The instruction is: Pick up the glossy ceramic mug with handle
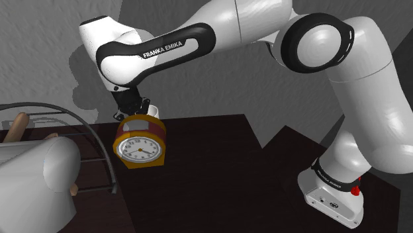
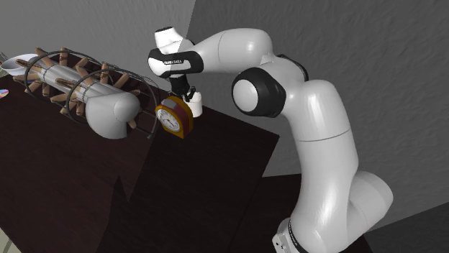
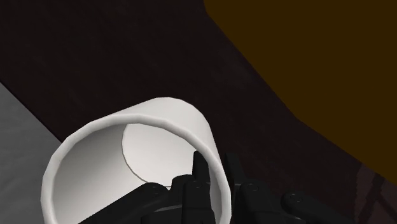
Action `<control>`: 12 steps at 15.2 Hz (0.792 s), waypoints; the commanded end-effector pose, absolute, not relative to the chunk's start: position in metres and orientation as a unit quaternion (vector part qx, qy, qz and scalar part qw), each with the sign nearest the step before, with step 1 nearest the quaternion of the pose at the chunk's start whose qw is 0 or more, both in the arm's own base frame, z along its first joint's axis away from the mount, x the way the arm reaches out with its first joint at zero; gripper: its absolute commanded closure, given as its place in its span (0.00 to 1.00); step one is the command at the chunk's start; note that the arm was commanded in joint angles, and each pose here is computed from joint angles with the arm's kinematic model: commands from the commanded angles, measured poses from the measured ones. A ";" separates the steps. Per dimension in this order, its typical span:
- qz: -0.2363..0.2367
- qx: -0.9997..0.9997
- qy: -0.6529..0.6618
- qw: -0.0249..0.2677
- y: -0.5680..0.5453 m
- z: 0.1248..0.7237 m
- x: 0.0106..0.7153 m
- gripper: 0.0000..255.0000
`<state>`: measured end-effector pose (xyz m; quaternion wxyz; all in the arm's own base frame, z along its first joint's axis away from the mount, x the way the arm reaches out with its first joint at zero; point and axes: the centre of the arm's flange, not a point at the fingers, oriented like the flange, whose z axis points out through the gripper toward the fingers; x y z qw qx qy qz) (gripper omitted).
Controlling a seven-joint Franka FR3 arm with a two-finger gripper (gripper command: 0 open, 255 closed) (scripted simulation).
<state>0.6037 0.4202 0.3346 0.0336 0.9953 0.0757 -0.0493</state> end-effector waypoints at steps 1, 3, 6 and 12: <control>-0.049 0.995 0.076 0.034 0.420 0.334 0.604 1.00; -0.049 0.995 0.076 0.034 0.420 0.334 0.604 1.00; -0.049 0.995 0.076 0.034 0.420 0.345 0.604 1.00; -0.049 0.995 0.076 0.034 0.420 0.377 0.604 1.00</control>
